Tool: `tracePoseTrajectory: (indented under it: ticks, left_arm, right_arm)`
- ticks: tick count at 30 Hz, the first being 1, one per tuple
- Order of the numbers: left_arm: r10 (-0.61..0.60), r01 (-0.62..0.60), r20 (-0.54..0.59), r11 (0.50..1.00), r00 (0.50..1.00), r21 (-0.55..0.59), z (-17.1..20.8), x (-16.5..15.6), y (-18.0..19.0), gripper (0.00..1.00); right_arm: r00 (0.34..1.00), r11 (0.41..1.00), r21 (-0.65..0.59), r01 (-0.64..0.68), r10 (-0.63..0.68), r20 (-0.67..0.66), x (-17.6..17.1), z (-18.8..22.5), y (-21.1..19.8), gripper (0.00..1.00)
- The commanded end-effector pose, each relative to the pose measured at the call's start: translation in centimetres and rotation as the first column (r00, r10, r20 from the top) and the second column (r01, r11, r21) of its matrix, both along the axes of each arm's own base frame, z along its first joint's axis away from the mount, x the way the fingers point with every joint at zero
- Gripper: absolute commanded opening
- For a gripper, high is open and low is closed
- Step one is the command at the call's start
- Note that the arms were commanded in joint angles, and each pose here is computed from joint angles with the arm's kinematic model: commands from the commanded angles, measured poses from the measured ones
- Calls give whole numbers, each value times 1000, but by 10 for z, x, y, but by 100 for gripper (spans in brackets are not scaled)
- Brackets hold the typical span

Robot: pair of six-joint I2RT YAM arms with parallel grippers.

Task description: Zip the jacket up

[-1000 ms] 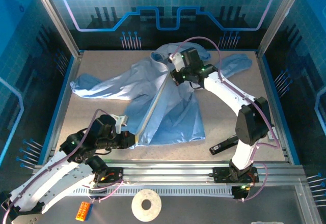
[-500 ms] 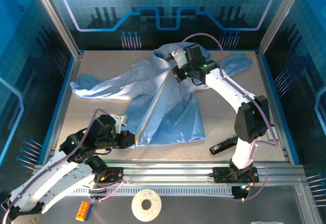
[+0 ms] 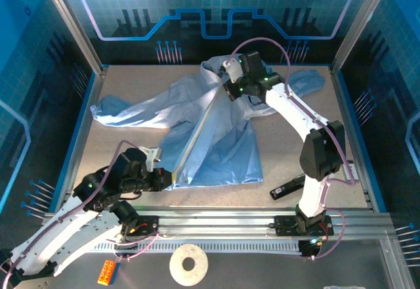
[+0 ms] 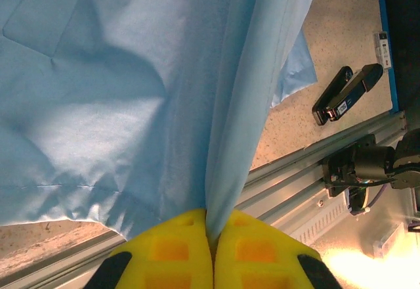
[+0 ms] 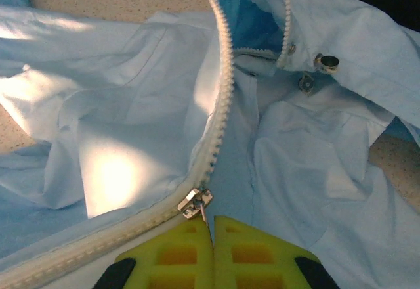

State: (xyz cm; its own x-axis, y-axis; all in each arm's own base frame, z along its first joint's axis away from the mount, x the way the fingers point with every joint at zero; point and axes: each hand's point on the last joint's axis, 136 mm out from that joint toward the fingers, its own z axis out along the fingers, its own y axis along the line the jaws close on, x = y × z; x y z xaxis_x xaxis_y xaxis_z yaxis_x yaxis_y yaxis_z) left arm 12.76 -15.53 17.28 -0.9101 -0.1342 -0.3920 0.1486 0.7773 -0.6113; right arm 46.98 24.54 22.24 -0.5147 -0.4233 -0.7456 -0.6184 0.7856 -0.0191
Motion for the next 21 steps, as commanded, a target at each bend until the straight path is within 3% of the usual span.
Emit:
tracePoseTrajectory:
  ticks: [1,21]
  left_arm:
    - [-6,13,-118,998,993,54,-12,-27,15,0]
    - [11,-2,-113,997,993,76,-10,-28,21,0]
  right_arm:
    - [977,990,1,143,-141,159,46,41,-41,0]
    - [973,986,5,166,-164,161,70,46,-56,0]
